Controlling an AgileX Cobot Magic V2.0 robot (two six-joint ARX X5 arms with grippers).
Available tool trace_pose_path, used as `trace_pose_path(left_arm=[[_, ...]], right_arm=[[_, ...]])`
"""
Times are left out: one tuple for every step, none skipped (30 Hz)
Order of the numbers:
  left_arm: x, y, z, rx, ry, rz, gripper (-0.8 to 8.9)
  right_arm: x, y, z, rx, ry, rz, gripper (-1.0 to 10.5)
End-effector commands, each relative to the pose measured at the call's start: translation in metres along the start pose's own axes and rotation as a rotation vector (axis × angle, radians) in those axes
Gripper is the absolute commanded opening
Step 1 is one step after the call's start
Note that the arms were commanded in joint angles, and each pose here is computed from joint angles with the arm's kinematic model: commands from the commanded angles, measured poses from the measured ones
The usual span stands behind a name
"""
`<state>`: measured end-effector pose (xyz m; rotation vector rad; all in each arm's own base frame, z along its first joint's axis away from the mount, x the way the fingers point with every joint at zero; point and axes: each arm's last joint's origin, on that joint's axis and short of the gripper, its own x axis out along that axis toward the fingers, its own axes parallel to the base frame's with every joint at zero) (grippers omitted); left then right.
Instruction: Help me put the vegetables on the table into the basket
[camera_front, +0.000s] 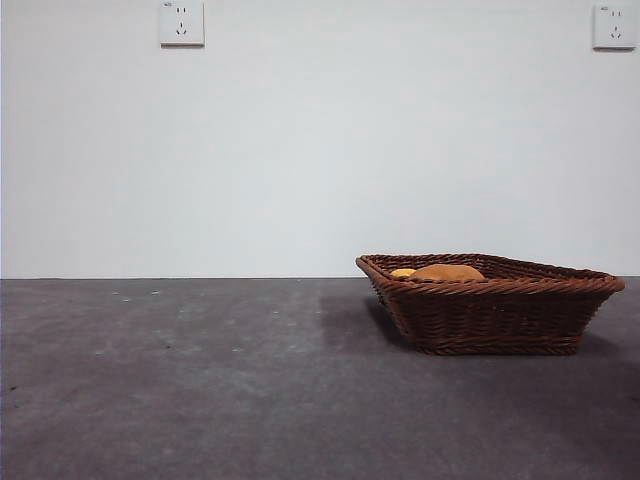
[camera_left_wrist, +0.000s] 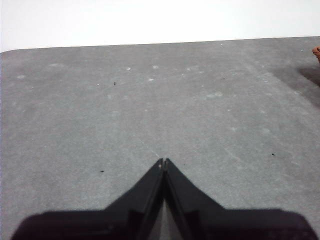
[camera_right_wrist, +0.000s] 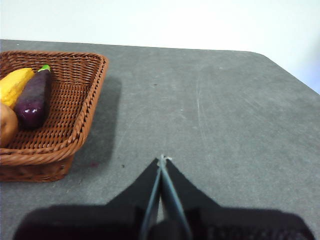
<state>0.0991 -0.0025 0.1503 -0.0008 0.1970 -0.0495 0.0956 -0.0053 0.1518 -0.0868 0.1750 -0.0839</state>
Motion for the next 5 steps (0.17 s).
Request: trace_pose_path(left_arm=[[0.001,0.0002,-0.003,0.014,0.006,0.002,-0.03],[0.001,0.0003,-0.003,0.014,0.006,0.002,-0.03],[0.001,0.0002,-0.003,0.014,0.006,0.002,-0.03],[0.001,0.0002,-0.003,0.014,0.006,0.002,-0.03],[0.001,0.0002,-0.003,0.014,0.006,0.002,-0.03]], right_arm=[[0.0003,0.0,-0.0018,0.01,0.009,-0.002,0.0],[0.0003,0.0,-0.0018,0.01,0.009,-0.002,0.0],[0.0003,0.0,-0.0018,0.01,0.009,-0.002,0.0],[0.0003,0.0,-0.0018,0.01,0.009,-0.002,0.0],[0.0003,0.0,-0.0018,0.01,0.009,-0.002,0.0]])
